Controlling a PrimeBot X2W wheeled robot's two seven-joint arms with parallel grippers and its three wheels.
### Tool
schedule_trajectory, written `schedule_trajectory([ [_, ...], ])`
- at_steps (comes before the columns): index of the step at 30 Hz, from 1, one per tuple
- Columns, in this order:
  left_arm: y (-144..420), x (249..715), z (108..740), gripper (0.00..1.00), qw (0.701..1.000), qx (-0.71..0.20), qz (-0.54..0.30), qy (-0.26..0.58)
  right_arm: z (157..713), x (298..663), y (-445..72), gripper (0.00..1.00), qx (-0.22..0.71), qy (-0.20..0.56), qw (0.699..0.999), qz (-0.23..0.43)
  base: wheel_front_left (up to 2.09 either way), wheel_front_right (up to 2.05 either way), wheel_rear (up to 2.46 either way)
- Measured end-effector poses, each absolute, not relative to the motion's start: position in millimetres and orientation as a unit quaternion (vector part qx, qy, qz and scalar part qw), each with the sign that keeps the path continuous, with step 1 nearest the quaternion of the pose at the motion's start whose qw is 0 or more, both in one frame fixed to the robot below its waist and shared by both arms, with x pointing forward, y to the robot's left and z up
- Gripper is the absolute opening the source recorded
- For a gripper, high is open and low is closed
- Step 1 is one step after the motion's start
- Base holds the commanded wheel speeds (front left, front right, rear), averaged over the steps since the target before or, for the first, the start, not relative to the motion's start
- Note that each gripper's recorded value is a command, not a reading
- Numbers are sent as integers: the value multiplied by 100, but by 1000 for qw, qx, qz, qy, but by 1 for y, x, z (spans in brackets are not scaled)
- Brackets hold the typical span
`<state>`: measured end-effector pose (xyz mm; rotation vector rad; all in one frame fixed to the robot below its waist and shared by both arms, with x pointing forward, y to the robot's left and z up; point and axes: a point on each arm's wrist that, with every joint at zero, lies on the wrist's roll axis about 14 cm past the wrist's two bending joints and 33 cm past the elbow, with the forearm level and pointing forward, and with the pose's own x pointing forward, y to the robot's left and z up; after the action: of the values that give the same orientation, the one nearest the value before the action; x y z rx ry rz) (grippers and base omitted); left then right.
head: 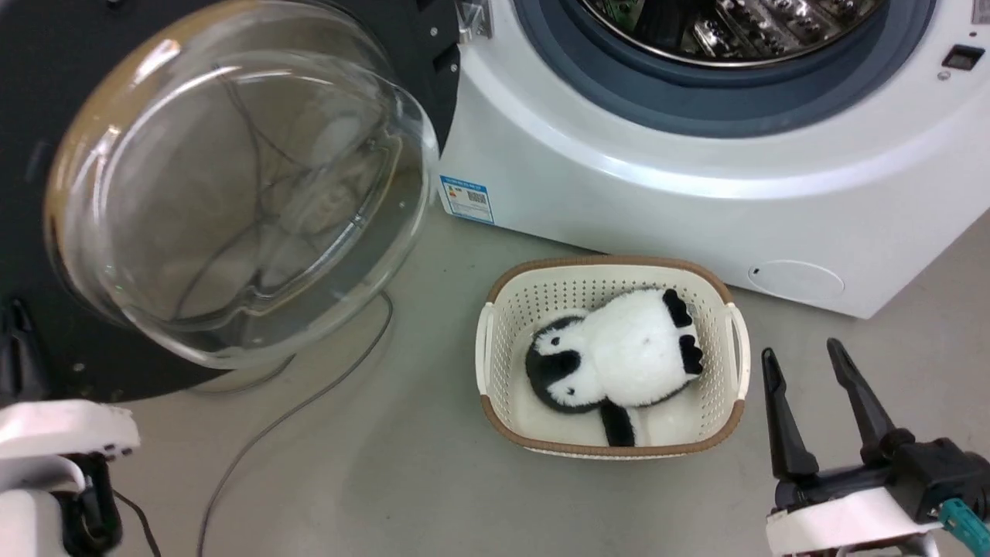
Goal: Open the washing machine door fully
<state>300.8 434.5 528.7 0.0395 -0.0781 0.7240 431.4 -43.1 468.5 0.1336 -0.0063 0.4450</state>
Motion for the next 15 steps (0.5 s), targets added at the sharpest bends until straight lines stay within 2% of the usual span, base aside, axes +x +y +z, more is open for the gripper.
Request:
schedule_trajectory([
  [15,474,335,530,0,930,18,367,-24,464,440,-55,100,58,-3,978,203,0,0,0],
])
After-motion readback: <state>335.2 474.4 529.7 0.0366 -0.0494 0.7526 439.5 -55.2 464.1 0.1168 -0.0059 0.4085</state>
